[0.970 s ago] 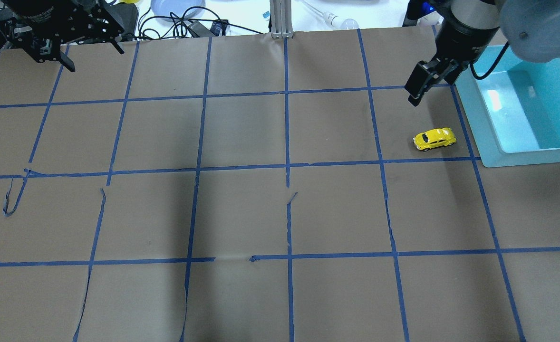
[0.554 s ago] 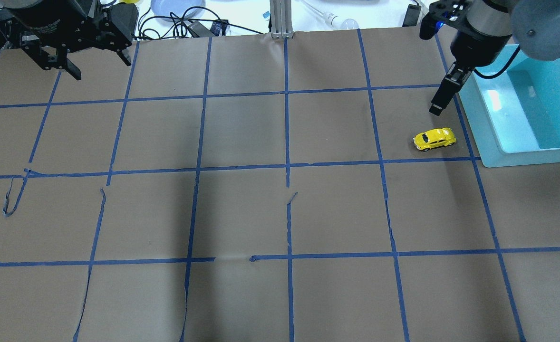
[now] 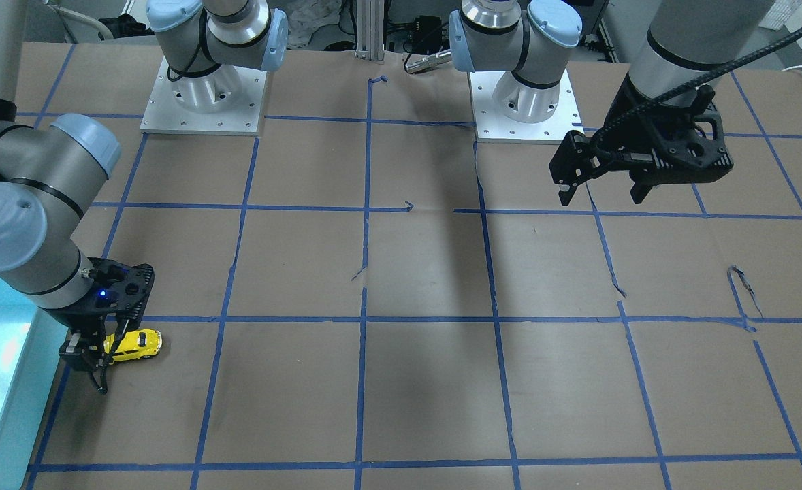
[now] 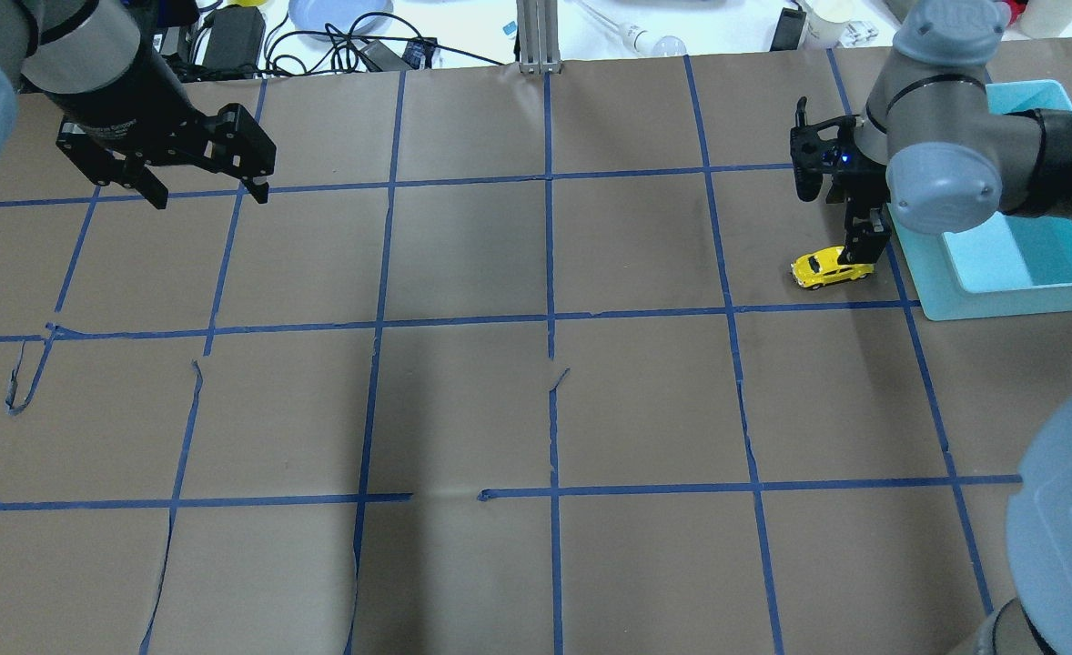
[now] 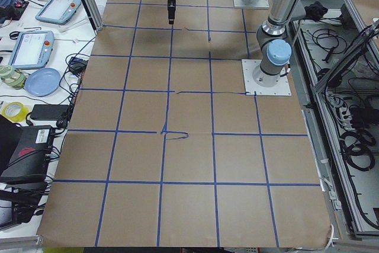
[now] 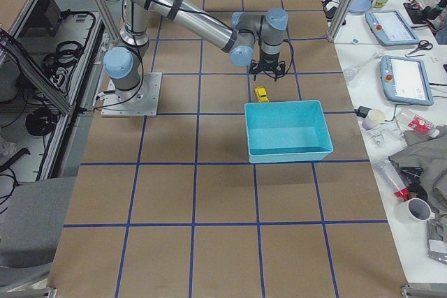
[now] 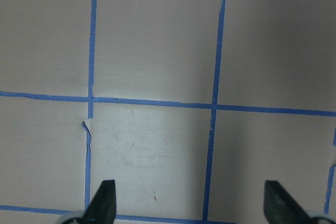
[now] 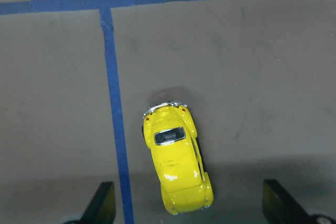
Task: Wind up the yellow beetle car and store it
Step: 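Close the right gripper on the yellow beetle car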
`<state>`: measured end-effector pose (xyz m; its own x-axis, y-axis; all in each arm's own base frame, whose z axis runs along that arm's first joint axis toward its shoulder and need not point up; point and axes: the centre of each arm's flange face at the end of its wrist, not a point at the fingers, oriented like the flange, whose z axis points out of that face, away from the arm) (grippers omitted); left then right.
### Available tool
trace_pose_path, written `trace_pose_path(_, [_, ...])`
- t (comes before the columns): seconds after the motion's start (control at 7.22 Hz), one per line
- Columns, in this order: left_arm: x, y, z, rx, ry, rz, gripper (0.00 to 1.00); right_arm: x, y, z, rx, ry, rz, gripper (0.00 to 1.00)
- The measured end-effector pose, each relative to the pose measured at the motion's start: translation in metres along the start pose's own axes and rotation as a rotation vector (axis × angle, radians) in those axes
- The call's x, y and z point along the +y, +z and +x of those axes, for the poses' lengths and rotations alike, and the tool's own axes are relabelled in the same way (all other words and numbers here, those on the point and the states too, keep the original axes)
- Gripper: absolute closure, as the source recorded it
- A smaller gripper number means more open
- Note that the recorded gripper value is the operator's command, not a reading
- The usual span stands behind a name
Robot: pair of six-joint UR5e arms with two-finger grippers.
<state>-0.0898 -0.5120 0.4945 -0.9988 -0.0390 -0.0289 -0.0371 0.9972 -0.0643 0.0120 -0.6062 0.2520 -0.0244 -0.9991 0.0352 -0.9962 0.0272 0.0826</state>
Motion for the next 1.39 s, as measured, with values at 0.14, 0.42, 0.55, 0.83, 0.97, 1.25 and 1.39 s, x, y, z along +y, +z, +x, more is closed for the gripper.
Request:
trace_pose_path(0.14, [0.002,0.0,0.002,0.002,0.005,-0.001,0.0,-0.001,0.01,-0.005,0.01,-0.044,-0.006,0.02])
trace_pose_path(0.42, [0.003,0.001,0.005,0.007,0.012,-0.004,0.0,-0.001,0.024,-0.01,0.007,-0.123,-0.003,0.02])
trace_pose_path(0.55, [0.004,0.002,0.01,0.008,0.021,-0.005,0.0,0.003,0.025,-0.009,0.014,-0.135,-0.004,0.02])
trace_pose_path(0.83, [0.008,0.0,0.023,0.008,0.049,-0.001,0.0,0.009,0.03,-0.003,0.036,-0.133,-0.007,0.03])
trace_pose_path(0.97, [0.009,-0.001,0.025,0.006,0.053,0.002,0.0,0.01,0.039,0.001,0.048,-0.127,-0.003,0.04])
trace_pose_path(1.25, [0.01,-0.002,0.024,0.001,0.054,0.003,0.0,0.011,0.052,0.003,0.046,-0.122,0.013,0.34])
trace_pose_path(1.39, [0.01,-0.002,0.024,0.0,0.055,0.003,0.0,0.011,0.055,0.003,0.045,-0.124,0.014,0.38])
